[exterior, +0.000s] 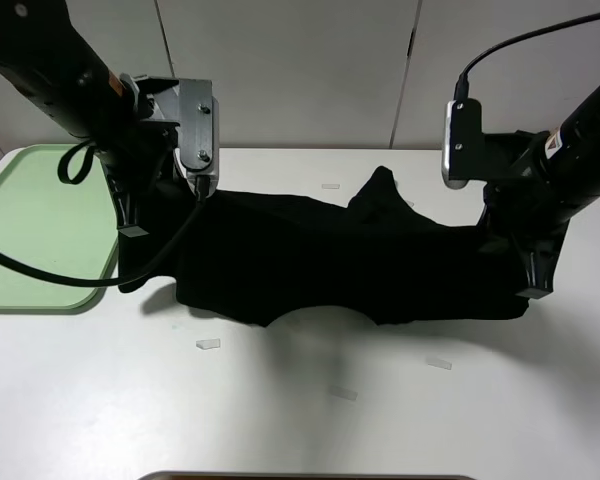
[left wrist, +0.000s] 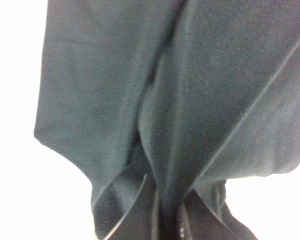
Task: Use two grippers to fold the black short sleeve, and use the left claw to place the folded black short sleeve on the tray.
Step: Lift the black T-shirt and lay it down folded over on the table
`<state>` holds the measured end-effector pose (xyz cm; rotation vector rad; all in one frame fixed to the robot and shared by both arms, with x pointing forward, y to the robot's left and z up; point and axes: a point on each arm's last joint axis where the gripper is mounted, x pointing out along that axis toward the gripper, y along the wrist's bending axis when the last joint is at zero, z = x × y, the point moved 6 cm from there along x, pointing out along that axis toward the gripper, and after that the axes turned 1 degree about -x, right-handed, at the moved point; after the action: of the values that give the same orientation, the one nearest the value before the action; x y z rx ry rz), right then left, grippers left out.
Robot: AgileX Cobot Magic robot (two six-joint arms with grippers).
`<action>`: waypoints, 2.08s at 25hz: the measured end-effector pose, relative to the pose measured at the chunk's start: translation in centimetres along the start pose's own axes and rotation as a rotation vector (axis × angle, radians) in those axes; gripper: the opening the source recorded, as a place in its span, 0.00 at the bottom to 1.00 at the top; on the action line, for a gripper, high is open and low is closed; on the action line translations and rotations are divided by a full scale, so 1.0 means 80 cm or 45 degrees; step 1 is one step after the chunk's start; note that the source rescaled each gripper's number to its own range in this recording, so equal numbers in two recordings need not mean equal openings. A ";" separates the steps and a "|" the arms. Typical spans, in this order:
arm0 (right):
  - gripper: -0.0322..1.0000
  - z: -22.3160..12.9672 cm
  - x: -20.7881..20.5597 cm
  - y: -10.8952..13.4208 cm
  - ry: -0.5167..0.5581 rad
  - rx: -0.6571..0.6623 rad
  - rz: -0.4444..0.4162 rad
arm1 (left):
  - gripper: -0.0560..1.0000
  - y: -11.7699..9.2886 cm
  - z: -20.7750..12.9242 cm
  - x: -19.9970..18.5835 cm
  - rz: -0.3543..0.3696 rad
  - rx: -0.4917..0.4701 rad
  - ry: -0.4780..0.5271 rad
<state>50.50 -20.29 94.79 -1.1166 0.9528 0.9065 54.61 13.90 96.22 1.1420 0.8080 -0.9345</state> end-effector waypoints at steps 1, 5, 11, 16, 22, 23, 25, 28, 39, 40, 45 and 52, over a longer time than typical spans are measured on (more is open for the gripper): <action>0.03 0.002 -0.005 -0.003 -0.001 0.008 -0.003 | 0.05 0.002 0.000 -0.008 0.022 0.008 -0.006; 0.03 0.009 -0.030 -0.016 0.001 0.021 -0.001 | 0.05 0.009 0.001 -0.035 0.097 0.026 -0.035; 0.03 0.025 -0.080 -0.046 -0.015 0.049 -0.034 | 0.05 0.033 0.014 -0.093 0.250 0.026 -0.128; 0.03 0.037 -0.122 -0.068 -0.046 0.075 -0.087 | 0.05 0.058 0.026 -0.139 0.377 0.040 -0.182; 0.03 0.044 -0.166 -0.086 -0.065 0.083 -0.152 | 0.05 0.083 0.041 -0.183 0.469 0.031 -0.236; 0.03 0.044 -0.172 -0.090 -0.068 0.085 -0.170 | 0.05 0.087 0.043 -0.191 0.485 0.029 -0.246; 0.03 0.046 -0.187 -0.098 -0.081 0.095 -0.213 | 0.05 0.094 0.047 -0.205 0.515 0.026 -0.265; 0.03 0.051 -0.210 -0.109 -0.114 0.105 -0.286 | 0.05 0.104 0.053 -0.227 0.568 0.022 -0.299; 0.03 0.057 -0.285 -0.140 -0.194 0.110 -0.532 | 0.05 0.126 0.057 -0.274 0.714 0.048 -0.310; 0.03 0.057 -0.292 -0.142 -0.199 0.110 -0.554 | 0.05 0.128 0.057 -0.278 0.729 0.050 -0.310; 0.03 0.058 -0.316 -0.148 -0.227 0.113 -0.624 | 0.05 0.137 0.061 -0.305 0.801 0.049 -0.343; 0.03 0.061 -0.351 -0.154 -0.292 0.119 -0.727 | 0.05 0.145 0.064 -0.334 0.876 0.045 -0.381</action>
<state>53.49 -20.98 125.74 -1.0951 0.4420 0.5002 54.80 15.67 125.73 1.1612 0.1256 -0.5170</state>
